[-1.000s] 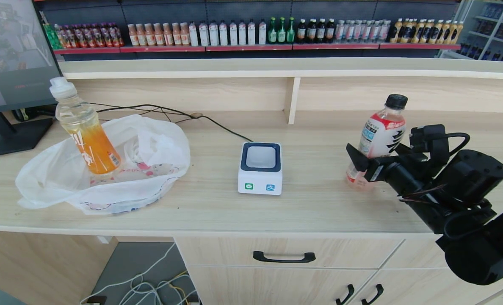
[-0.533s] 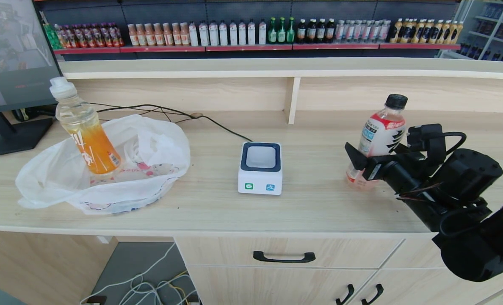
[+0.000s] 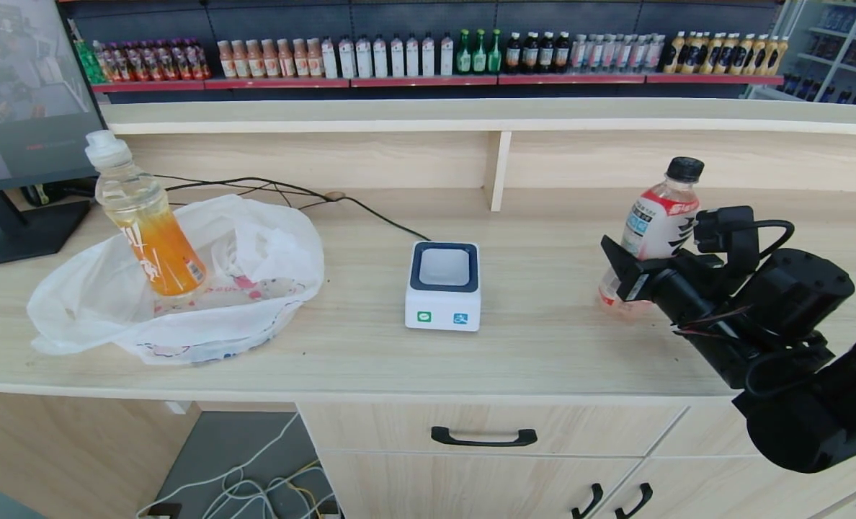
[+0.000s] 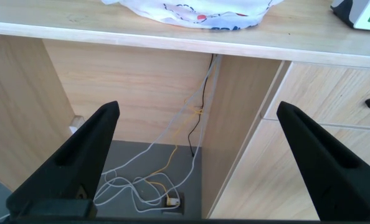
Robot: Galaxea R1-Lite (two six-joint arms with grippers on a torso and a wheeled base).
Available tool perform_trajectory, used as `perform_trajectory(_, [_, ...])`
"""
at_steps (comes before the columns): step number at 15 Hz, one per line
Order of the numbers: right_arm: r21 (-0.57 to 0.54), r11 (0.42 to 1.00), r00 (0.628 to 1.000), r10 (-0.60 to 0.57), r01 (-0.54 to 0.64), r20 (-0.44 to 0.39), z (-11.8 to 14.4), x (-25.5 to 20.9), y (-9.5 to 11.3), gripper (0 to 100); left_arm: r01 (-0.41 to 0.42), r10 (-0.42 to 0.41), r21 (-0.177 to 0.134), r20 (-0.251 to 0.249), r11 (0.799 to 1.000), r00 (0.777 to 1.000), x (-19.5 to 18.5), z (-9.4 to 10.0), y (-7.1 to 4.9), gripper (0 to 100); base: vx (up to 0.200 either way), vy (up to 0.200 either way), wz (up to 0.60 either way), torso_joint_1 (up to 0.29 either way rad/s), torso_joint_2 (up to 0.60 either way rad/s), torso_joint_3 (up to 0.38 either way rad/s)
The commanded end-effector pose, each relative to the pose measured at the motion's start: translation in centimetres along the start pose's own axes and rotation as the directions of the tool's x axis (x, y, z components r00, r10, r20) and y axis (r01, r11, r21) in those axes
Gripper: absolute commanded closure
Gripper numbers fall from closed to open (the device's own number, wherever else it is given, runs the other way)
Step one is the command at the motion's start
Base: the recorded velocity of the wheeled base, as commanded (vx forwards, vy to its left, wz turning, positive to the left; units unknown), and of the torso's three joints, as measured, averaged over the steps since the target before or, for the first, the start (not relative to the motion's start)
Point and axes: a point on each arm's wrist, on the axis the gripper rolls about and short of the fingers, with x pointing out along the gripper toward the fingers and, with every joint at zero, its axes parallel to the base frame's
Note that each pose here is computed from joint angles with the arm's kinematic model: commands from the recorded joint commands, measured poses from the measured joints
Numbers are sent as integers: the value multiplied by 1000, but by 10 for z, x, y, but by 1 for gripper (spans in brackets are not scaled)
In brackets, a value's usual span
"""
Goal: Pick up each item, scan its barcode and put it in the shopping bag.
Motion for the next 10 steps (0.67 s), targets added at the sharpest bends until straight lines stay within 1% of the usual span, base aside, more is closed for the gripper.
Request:
perform_trajectory(1, [0, 1000, 1000, 1, -1, 4, 1, 0, 0, 100, 0, 0, 0, 1, 1000, 1000, 0, 0, 0, 0, 0, 0, 0, 0, 0, 0])
perform_trajectory(8, [3, 1000, 1000, 4, -4, 27, 8, 0, 1, 100, 0, 0, 0, 1, 1000, 1000, 0, 0, 0, 0, 0, 0, 0, 0, 0, 0])
perform_trajectory(10, [7, 1000, 999, 20, -20, 42, 13, -1, 7, 100, -2, 2, -2, 1, 1000, 1000, 0, 0, 0, 0, 0, 0, 0, 0, 0, 0])
